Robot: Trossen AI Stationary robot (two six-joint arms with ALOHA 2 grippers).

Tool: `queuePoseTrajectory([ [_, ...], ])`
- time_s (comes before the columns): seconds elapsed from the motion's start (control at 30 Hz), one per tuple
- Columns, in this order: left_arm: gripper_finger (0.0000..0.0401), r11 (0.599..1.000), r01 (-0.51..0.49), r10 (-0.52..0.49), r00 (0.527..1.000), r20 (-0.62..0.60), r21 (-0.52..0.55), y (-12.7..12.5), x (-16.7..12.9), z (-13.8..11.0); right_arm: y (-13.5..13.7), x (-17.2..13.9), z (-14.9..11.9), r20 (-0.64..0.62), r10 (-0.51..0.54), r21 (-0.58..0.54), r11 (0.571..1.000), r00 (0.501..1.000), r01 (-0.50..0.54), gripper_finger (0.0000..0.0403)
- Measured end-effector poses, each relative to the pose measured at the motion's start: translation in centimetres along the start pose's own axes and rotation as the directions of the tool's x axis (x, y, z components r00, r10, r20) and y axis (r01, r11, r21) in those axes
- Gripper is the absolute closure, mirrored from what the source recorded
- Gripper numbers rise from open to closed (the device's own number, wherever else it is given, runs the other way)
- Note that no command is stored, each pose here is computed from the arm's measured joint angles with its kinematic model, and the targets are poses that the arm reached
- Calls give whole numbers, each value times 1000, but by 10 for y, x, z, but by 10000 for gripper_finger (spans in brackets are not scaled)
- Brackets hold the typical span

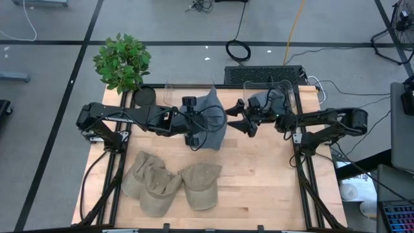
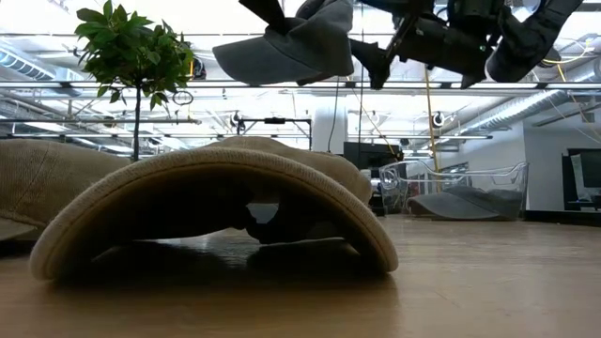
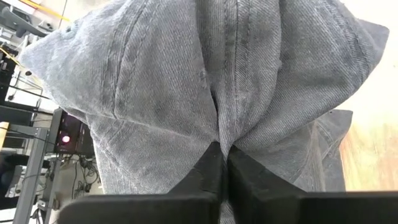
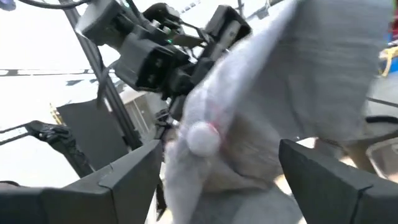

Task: Pick & Place hat
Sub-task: Put the left blue cap into the right transparent bin

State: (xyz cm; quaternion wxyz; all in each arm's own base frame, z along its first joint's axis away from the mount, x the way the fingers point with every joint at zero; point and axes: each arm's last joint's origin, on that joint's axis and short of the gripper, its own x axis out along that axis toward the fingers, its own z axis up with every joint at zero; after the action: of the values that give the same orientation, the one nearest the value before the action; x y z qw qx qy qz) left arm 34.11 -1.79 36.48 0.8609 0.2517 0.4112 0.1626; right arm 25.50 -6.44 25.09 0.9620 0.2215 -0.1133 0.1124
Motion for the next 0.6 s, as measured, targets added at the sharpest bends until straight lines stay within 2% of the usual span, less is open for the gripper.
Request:
queuePoseTrajectory([
  [0.17,395,1000,0,0,1000,-1,1,0,0,0,7,9,4,5,37,-8,999,999,-37,89],
  [0.37,385,1000,-1,1,1000,-1,-1,1,1,0,9,16,5,-29,27,-36,999,999,-28,90],
  [0.5,395,1000,-2,2,1000,3,-4,1,1,0,6,18,2,-45,17,-28,999,999,-18,90],
  [0.6,386,1000,-5,5,1000,1,-9,3,2,0,5,23,3,-60,42,7,999,997,-42,90],
])
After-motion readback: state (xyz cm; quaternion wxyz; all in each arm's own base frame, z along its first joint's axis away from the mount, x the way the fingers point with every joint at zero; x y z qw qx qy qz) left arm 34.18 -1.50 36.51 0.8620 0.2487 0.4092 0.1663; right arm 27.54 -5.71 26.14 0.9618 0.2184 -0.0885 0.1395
